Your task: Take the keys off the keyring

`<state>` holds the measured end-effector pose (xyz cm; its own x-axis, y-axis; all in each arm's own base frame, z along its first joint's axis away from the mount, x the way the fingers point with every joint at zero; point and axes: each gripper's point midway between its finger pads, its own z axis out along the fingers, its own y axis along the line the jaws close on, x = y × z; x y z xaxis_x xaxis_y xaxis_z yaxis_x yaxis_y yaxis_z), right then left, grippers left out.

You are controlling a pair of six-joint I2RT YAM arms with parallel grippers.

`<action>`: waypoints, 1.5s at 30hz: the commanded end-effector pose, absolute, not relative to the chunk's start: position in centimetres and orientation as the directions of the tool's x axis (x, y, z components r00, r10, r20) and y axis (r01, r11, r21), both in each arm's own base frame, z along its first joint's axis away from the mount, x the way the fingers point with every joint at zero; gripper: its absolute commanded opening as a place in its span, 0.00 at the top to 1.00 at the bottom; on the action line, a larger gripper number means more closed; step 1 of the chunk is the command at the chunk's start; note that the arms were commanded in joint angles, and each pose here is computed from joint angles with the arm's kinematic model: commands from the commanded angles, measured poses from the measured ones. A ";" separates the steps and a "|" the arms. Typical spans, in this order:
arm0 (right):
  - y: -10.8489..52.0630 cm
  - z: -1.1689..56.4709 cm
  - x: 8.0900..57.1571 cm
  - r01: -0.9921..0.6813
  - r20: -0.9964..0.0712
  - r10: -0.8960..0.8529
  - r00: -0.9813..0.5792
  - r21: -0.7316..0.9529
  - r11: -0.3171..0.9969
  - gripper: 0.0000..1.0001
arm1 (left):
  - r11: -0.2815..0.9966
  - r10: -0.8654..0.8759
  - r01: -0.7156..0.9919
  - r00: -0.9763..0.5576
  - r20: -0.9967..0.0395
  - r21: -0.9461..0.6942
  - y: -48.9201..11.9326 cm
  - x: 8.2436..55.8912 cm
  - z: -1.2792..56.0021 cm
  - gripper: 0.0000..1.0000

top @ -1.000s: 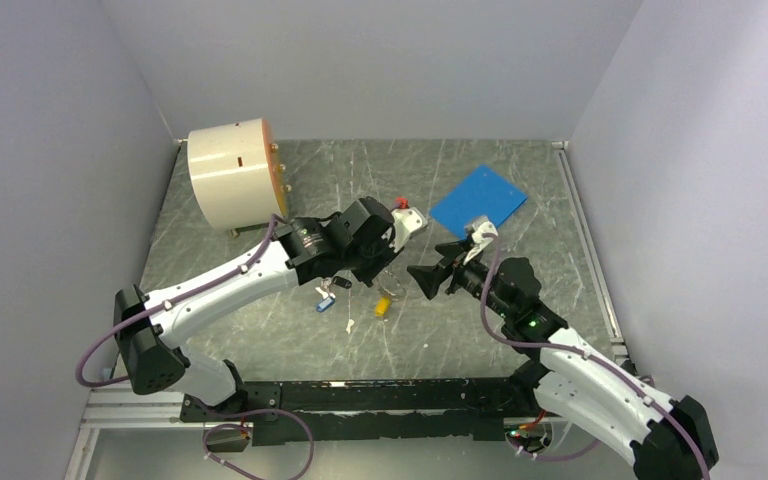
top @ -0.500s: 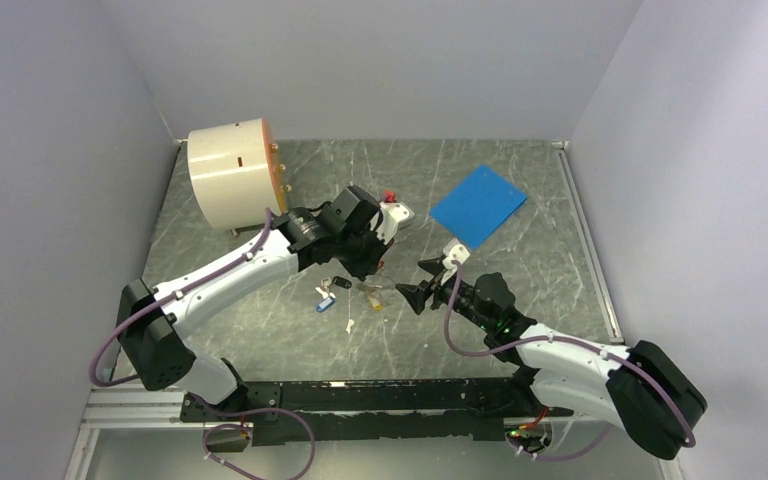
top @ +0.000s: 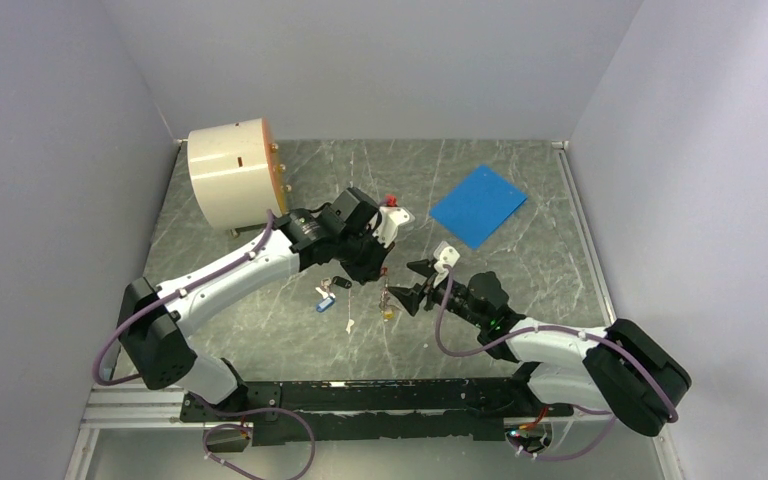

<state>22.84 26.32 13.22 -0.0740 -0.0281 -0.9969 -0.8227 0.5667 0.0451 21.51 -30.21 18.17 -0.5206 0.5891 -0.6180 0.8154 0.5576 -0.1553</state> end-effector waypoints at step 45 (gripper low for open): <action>27.2 14.8 23.7 -0.764 -0.995 0.095 0.026 0.042 0.644 0.46 | 0.494 0.565 0.830 -0.533 -0.630 -0.259 -31.9 20.7 18.4 0.97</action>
<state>23.60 27.14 12.71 -0.0253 0.0273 -0.9993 -0.7679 0.6395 0.0369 20.90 -31.13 17.67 -0.5423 0.5840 -0.6040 0.8203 0.5237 -0.2301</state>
